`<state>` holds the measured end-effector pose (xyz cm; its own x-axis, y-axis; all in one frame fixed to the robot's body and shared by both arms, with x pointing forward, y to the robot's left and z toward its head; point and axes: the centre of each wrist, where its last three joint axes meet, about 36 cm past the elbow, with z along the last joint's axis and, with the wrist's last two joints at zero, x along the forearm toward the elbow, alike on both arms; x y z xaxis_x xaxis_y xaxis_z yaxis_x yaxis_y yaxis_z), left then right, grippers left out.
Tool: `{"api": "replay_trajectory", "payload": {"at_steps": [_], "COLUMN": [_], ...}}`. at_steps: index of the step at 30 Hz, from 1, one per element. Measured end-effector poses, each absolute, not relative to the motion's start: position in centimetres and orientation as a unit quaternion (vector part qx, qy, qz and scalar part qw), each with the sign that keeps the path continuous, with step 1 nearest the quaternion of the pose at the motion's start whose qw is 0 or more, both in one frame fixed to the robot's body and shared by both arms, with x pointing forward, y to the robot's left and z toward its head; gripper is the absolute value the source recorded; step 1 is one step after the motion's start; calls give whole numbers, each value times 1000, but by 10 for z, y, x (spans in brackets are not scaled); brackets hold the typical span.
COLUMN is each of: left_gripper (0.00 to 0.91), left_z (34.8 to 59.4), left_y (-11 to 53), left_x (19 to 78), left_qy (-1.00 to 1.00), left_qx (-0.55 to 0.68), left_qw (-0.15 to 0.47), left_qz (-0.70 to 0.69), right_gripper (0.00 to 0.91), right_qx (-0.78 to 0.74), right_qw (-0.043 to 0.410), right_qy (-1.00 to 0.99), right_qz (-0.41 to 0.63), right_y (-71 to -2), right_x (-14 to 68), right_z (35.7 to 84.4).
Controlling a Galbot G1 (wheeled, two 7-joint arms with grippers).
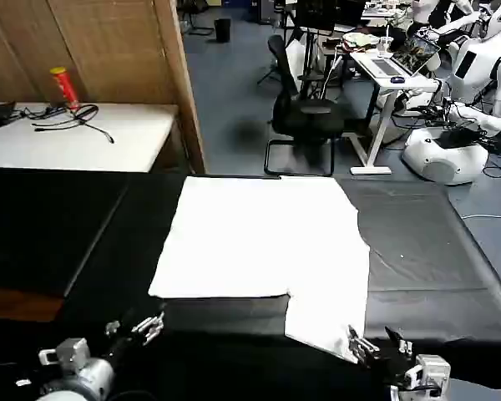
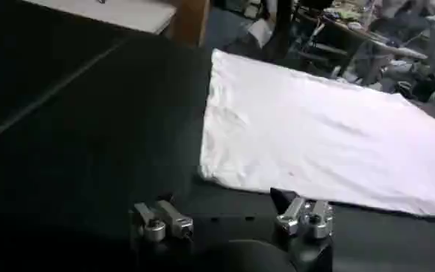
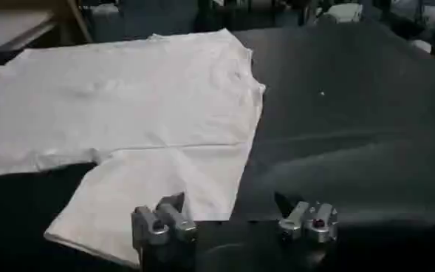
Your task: Fold and organize the clothes.
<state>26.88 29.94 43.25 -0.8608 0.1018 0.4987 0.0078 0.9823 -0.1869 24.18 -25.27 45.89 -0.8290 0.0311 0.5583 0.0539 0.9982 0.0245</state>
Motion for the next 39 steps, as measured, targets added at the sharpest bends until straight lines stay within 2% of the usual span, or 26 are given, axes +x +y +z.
{"api": "replay_trajectory", "payload": {"at_steps": [12,13,14,15,16,17,18,19,21,22,26,39], "left_gripper": [878,829,702,478,380,205,156,146,20,0,0,0], "left_z": [416,414,412,410,408,406,404,403,400,398,395,415], "left_y": [303,304,305,306,307,307,308,309,311,312,313,290], "left_x": [293,294,296,297,297,298,299,299,301,302,301,277], "left_qy": [-962,-962,-962,-962,-961,-961,-961,-961,-961,-961,-959,-960], "left_qx": [-31,-30,-28,-26,-24,-23,-21,-20,-17,-16,-18,-41], "left_qw": [256,257,257,258,259,260,260,260,260,260,265,262], "left_qz": [86,88,90,91,91,92,92,92,92,92,101,88], "right_gripper": [878,780,761,653,575,478,419,293,127,78,49,20], "right_qx": [-30,-30,-30,-30,-30,-29,-29,-29,-29,-29,-35,-47], "right_qw": [301,302,304,305,308,309,311,312,313,314,313,308], "right_qy": [-953,-953,-952,-952,-951,-950,-950,-950,-949,-949,-949,-950], "right_qz": [-18,-18,-19,-19,-19,-20,-20,-21,-21,-21,-19,-7], "right_y": [-249,-249,-248,-248,-248,-247,-246,-246,-245,-245,-245,-240], "right_x": [251,251,251,250,250,250,250,250,249,249,247,228], "right_z": [444,443,442,441,440,439,438,437,437,437,439,465]}}
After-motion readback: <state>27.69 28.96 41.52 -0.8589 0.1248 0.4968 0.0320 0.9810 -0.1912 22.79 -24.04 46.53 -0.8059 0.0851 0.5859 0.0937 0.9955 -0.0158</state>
